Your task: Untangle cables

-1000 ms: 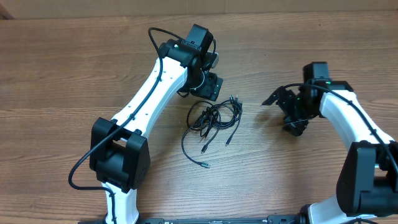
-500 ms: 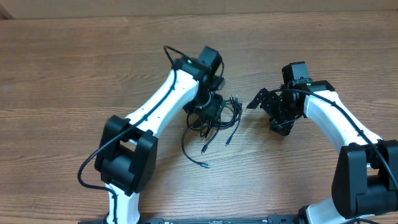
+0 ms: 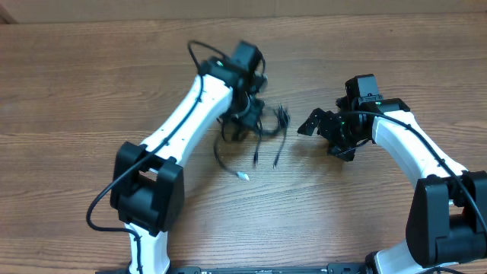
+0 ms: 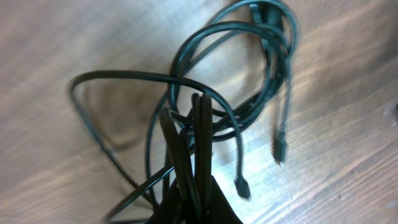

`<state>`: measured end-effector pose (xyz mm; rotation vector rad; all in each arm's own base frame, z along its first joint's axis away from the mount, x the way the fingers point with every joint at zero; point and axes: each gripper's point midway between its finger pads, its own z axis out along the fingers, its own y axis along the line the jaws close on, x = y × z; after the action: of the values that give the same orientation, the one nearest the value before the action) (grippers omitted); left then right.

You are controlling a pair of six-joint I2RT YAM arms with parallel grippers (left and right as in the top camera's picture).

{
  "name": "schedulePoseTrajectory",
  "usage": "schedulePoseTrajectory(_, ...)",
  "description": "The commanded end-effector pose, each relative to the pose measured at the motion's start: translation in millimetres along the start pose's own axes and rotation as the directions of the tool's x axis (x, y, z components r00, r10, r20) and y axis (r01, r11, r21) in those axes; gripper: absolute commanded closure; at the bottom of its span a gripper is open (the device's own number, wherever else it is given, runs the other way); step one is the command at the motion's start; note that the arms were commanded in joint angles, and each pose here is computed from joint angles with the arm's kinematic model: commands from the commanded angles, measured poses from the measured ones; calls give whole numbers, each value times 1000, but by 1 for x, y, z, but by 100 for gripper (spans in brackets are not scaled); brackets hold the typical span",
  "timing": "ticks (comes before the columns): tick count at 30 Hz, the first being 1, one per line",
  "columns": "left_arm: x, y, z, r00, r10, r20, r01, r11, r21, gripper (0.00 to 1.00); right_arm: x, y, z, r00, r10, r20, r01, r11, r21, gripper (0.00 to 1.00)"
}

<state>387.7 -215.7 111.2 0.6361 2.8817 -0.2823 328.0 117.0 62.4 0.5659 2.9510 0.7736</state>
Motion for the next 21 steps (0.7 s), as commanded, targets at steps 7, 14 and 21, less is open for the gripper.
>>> schedulePoseTrajectory(7,-3,0,-20,997,69,22,-71,993,97,96,2,27,-1,986,-165,-13,162,978,-133,19)
schedulePoseTrajectory(14,19,18,-8,997,-10,-73,10,1000,0,39,0,28,-1,986,-169,-3,167,977,-135,31)
schedulePoseTrajectory(21,-5,17,-29,1000,21,8,-21,1000,-15,24,0,28,-1,986,-169,-3,167,977,-135,30)
